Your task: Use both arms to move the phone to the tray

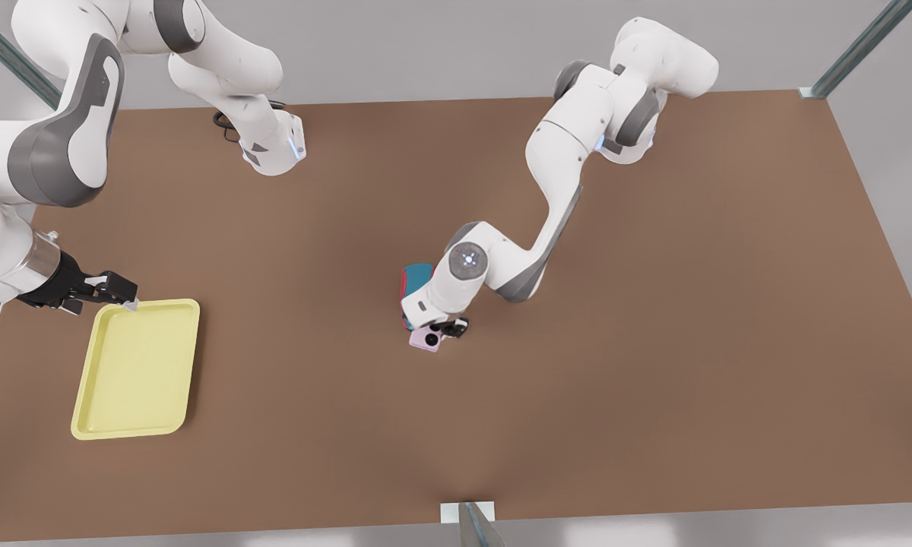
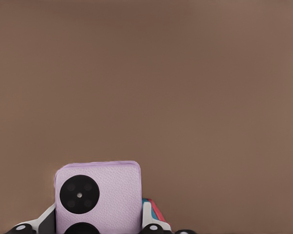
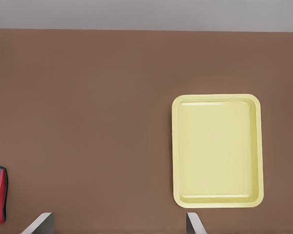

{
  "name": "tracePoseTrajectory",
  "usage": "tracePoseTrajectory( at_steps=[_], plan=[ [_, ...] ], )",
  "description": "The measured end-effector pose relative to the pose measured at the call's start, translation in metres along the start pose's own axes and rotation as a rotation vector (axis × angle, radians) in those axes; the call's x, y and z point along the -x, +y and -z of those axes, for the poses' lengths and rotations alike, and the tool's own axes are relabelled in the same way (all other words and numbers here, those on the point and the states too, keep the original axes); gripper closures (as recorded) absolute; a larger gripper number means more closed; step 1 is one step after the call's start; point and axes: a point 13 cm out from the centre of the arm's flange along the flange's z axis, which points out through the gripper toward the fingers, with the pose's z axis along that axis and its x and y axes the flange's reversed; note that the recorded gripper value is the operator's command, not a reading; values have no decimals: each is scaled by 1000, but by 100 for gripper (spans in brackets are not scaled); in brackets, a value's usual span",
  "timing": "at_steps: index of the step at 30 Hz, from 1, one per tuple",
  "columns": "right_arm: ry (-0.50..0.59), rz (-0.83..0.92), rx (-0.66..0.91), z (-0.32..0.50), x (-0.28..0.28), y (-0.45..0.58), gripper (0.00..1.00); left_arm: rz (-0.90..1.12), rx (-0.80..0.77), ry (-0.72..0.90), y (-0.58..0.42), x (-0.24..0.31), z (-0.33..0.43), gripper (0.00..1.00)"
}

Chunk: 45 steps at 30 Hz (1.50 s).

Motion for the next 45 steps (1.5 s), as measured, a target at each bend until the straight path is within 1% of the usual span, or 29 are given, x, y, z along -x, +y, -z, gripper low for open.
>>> tracePoseTrajectory(
  at_steps=[7, 13, 16, 17, 18, 19, 20, 27, 29, 31, 33, 35, 37, 39, 40, 42, 45],
  plan=[
    [0, 0, 0, 0, 0, 0, 0, 216, -102, -95, -59, 2, -26, 22],
    [0, 1, 0, 0, 0, 0, 0, 405, -200, -216, -64, 25, -54, 22],
    [1, 1, 0, -1, 0, 0, 0, 479, -232, -250, -60, 30, -65, 22],
    [1, 1, 0, -1, 0, 0, 0, 501, -240, -257, -59, 30, -68, 19],
    [1, 1, 0, -1, 0, 0, 0, 521, -248, -263, -58, 31, -71, 13],
    [1, 1, 0, -1, 0, 0, 0, 539, -256, -270, -57, 32, -73, 4],
    [1, 1, 0, -1, 0, 0, 0, 556, -265, -276, -57, 33, -73, 0],
    [3, 4, 1, -3, 1, 2, 0, 651, -306, -306, -56, 42, -69, 0],
    [9, 8, 3, -6, 2, 5, 0, 665, -284, -322, -47, 61, -33, 0],
    [11, 11, 4, -6, 1, 7, 0, 709, -229, -314, -5, 96, 37, 0],
    [10, 13, 4, -4, 0, 8, 0, 780, -131, -272, 87, 123, 116, 0],
    [13, 16, 6, -3, -1, 10, 0, 849, 15, -231, 220, 126, 187, 0],
    [32, 30, 12, -9, -2, 19, 0, 876, 187, -219, 336, 109, 258, 0],
    [65, 77, 20, -28, 1, 49, 0, 863, 283, -193, 396, 83, 332, 0],
    [83, 115, 30, -41, 3, 74, 0, 839, 298, -173, 403, 70, 365, 0],
    [109, 206, 37, -61, 1, 143, 0, 778, 273, -96, 405, 31, 412, 0],
    [129, 304, 50, -93, -4, 231, 0, 616, 280, 1, 389, -20, 445, 0]
  ],
)
